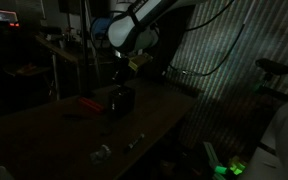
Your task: Put the towel in the box
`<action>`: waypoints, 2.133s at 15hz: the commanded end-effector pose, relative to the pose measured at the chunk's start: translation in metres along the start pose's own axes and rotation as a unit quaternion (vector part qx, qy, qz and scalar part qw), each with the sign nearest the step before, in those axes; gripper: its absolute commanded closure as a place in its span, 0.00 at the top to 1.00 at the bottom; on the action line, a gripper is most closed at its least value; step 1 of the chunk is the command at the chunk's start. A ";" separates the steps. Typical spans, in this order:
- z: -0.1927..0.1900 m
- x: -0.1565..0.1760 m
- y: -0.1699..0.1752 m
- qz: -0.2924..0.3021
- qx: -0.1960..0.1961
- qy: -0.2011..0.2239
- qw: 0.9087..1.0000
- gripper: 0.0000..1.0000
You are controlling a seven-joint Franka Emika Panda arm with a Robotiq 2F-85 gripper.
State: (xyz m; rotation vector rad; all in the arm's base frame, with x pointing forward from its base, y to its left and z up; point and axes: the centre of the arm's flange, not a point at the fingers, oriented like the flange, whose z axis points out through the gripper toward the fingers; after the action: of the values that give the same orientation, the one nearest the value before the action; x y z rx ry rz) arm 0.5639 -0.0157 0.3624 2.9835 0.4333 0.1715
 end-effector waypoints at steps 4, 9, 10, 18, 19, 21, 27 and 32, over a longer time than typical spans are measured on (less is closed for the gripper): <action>0.030 0.024 0.013 -0.023 -0.002 0.001 1.000 0.00; 0.053 0.035 0.024 -0.041 0.005 -0.004 0.999 0.00; 0.058 0.037 0.027 -0.045 0.006 -0.006 0.999 0.00; 0.100 0.040 0.054 -0.064 0.020 -0.028 0.997 0.00; 0.105 0.041 0.055 -0.067 0.023 -0.029 0.997 0.00; 0.118 0.044 0.053 -0.072 0.034 -0.031 0.996 0.00; 0.145 0.047 0.049 -0.087 0.059 -0.041 0.994 0.00; 0.114 0.041 0.063 -0.079 0.049 -0.027 0.995 0.00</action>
State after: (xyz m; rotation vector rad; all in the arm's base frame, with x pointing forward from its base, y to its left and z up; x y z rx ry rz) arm 0.6316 -0.0663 0.2566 3.0088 0.6770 0.0323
